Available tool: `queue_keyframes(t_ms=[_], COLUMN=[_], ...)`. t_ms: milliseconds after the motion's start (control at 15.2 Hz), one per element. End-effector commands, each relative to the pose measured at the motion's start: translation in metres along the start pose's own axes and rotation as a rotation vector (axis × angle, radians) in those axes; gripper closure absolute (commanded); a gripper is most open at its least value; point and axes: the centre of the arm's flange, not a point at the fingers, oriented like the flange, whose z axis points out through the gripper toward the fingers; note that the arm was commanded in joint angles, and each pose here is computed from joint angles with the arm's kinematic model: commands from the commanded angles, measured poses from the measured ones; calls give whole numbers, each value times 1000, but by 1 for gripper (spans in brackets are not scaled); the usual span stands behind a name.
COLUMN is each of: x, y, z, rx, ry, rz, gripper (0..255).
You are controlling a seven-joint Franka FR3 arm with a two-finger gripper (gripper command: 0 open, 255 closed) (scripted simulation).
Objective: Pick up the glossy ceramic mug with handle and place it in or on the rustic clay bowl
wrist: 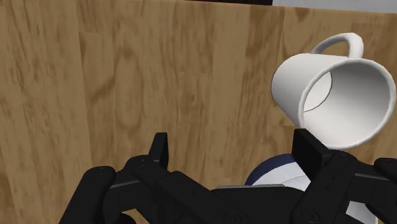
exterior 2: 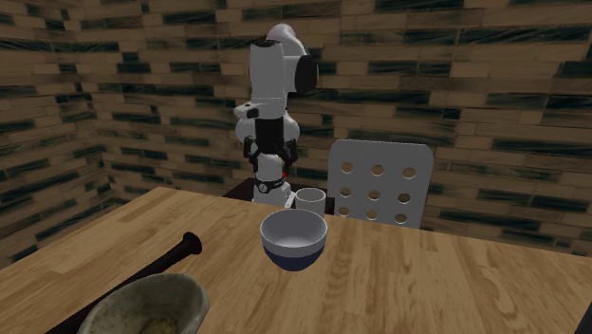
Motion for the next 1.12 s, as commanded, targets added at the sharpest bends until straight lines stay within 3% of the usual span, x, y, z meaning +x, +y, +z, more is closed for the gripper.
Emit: queue_keyframes(t_ms=[0,330,792,1056], x=[0,-4,-4,-4], y=[-19,-65,-68,-68], z=[14,50,87,90], rx=[19,62,62,62], ry=[1,2,2,2], rz=[-12,-42,-42,-42], gripper=[0,0,0,0])
